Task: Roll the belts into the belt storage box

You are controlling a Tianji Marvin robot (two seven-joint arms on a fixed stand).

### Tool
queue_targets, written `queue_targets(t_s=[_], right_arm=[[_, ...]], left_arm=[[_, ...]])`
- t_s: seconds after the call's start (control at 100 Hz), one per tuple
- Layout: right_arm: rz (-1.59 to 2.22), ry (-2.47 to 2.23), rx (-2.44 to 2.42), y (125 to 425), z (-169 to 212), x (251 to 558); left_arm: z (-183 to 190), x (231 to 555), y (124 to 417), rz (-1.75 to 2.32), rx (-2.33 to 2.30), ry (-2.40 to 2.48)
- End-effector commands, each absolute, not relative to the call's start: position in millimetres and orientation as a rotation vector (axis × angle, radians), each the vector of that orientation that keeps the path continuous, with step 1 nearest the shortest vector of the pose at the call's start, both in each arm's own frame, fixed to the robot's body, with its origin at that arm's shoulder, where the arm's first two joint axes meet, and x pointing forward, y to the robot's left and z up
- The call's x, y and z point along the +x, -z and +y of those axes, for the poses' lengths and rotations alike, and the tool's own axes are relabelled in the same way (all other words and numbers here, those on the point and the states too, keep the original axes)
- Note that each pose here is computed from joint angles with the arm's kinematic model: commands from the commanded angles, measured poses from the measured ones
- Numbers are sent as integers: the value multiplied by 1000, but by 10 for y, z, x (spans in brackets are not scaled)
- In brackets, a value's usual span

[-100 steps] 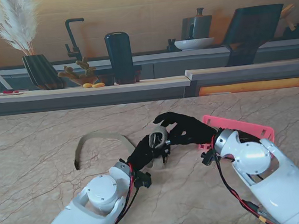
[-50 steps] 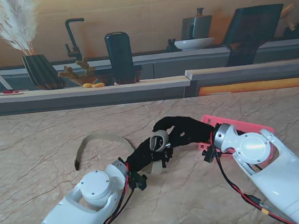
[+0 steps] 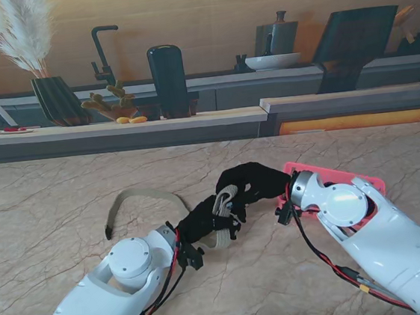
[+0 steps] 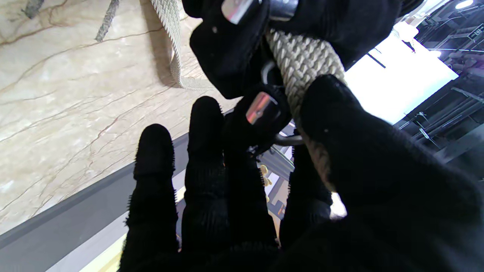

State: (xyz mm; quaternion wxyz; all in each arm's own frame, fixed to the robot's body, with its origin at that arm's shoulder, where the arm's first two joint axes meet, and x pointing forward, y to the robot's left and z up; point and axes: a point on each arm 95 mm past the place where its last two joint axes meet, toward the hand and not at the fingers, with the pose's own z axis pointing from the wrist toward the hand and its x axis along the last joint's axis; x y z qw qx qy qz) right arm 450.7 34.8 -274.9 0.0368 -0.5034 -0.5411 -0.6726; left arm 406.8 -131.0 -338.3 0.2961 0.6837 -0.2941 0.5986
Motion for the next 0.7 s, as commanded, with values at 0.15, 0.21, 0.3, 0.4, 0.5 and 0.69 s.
queue_targets(t_s=[0.15, 0.21, 0.3, 0.4, 0.5, 0.69], right_arm=[[-1681, 2060, -1530, 2862, 450, 4453], [-1664, 2068, -1554, 2863, 453, 4450], [-1619, 2054, -1606, 2840, 429, 4449], [-1555, 2047, -1658, 2812, 400, 4450], [-1459, 2042, -1718, 2801, 389, 4439], [-1244, 2027, -1888, 2787, 378, 4410]], left_arm=[[-1314, 4094, 3373, -671, 1850, -1603], [-1309, 4100, 3382, -663, 1867, -1616], [-1288, 4116, 3400, -687, 1901, -1652], [-1261, 4140, 3416, -713, 1950, -1704], [-1223, 4171, 3427, -760, 2004, -1752], [-1131, 4202, 3422, -828, 2055, -1864]])
